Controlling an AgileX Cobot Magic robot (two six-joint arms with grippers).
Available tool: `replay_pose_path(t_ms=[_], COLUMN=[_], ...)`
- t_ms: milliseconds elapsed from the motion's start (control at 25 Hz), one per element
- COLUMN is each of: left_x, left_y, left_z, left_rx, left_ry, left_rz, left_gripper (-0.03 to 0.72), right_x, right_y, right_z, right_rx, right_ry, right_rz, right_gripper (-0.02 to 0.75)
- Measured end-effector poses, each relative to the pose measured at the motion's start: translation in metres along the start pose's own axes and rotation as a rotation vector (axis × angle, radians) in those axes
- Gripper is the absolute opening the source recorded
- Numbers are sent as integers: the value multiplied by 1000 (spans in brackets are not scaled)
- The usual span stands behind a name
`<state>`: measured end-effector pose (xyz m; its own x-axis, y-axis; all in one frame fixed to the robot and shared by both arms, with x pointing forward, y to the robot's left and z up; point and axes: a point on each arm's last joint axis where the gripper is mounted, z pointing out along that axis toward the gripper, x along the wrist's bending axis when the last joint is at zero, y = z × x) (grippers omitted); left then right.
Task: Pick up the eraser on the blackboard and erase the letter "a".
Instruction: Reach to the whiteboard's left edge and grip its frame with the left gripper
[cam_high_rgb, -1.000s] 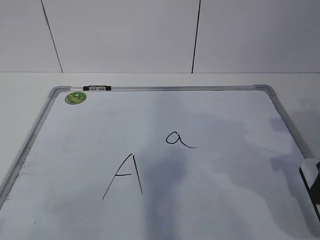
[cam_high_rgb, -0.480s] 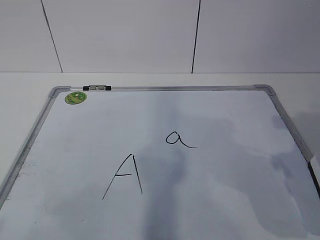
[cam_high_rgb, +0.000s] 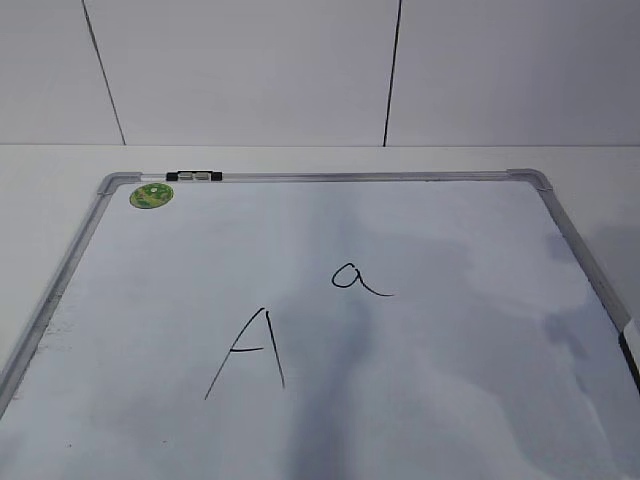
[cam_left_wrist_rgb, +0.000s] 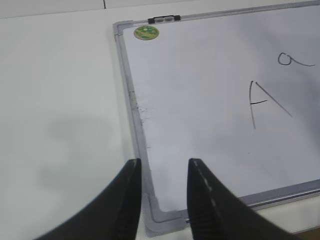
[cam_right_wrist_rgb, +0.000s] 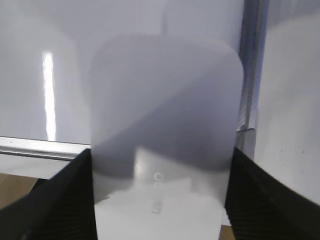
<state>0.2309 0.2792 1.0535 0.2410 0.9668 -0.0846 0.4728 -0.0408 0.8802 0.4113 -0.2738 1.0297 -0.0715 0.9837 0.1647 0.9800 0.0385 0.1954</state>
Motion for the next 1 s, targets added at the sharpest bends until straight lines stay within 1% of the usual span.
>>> replay_pose_path(t_ms=[160, 360, 480, 640, 800, 1000], left_x=[-1, 3, 9, 19, 29, 40], left_y=[3, 27, 45, 60, 65, 60], left_z=[2, 13, 30, 66, 104, 147], left_rx=[10, 55, 116, 215, 326, 468], left_ry=[-17, -15, -9, -2, 3, 21], left_rz=[-13, -40, -67, -120, -178, -229], left_gripper=[250, 256, 265, 291, 320, 340], right_x=[0, 1, 2, 2, 2, 2], right_y=[0, 0, 0, 1, 1, 1], right_z=[0, 0, 0, 0, 0, 0], right_rx=[0, -1, -1, -8, -10, -10], right_ry=[0, 16, 20, 19, 20, 20], right_rz=[0, 9, 10, 10, 10, 8], right_gripper=[575, 575, 575, 575, 575, 575])
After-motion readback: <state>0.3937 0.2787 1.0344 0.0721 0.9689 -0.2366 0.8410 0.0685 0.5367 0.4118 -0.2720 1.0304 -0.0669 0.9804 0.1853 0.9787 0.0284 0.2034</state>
